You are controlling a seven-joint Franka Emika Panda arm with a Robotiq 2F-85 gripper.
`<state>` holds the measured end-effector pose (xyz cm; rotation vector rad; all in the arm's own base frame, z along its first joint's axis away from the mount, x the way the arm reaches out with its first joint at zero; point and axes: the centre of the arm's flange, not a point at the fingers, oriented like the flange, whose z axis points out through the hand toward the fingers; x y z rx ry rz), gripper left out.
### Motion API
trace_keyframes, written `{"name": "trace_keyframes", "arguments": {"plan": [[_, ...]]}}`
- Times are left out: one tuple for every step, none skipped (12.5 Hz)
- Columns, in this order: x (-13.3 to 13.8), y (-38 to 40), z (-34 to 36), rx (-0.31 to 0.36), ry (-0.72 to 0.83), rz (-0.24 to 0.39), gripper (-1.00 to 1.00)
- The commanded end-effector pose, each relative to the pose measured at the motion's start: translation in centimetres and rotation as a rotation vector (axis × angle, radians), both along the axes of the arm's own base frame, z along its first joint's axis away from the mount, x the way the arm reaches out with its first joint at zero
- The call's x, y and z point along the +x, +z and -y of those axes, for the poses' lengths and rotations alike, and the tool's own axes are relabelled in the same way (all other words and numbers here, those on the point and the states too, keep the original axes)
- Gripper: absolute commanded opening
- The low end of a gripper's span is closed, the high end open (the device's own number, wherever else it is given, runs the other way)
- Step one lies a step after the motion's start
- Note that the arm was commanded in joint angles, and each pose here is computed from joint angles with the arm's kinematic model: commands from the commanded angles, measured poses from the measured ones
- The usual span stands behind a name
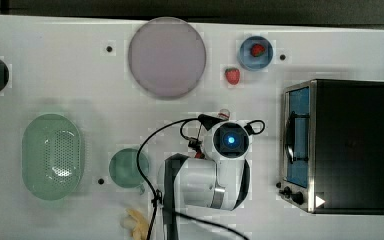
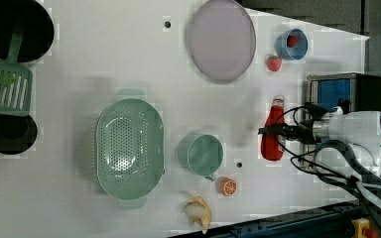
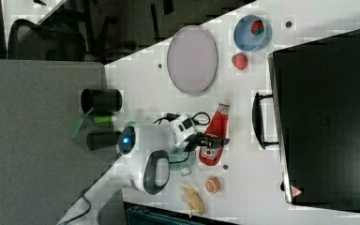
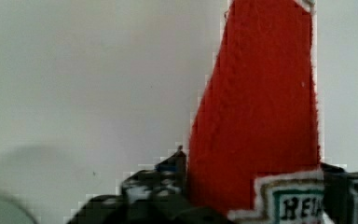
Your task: Pick ketchup from plate and place it on table.
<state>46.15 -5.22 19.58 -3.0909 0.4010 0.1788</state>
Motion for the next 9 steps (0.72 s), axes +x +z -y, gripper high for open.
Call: {"name": "trace_keyframes", "arguments": {"plan": [[1.5, 1.6, -1.0, -0.008, -0.021, 0.086, 1.00], [1.7, 2.3, -1.1, -0.010, -0.029, 0.098, 1.00], [2.1, 3.6, -1.1, -0.015, -0.069, 0.115, 1.00], [2.6, 5.4, -1.2, -0.021, -0.124, 0.135, 1.00], [2.8, 7.8, -1.3, -0.025, -0.165, 0.152, 1.00], [3.2, 10.6, -1.4, -0.030, -0.204, 0.178, 1.00], [3.5, 13.7, -1.6, -0.033, -0.259, 0.213, 1.00], [3.7, 17.1, -1.8, -0.035, -0.324, 0.240, 1.00], [3.5, 20.2, -2.0, -0.038, -0.383, 0.245, 1.00]]}}
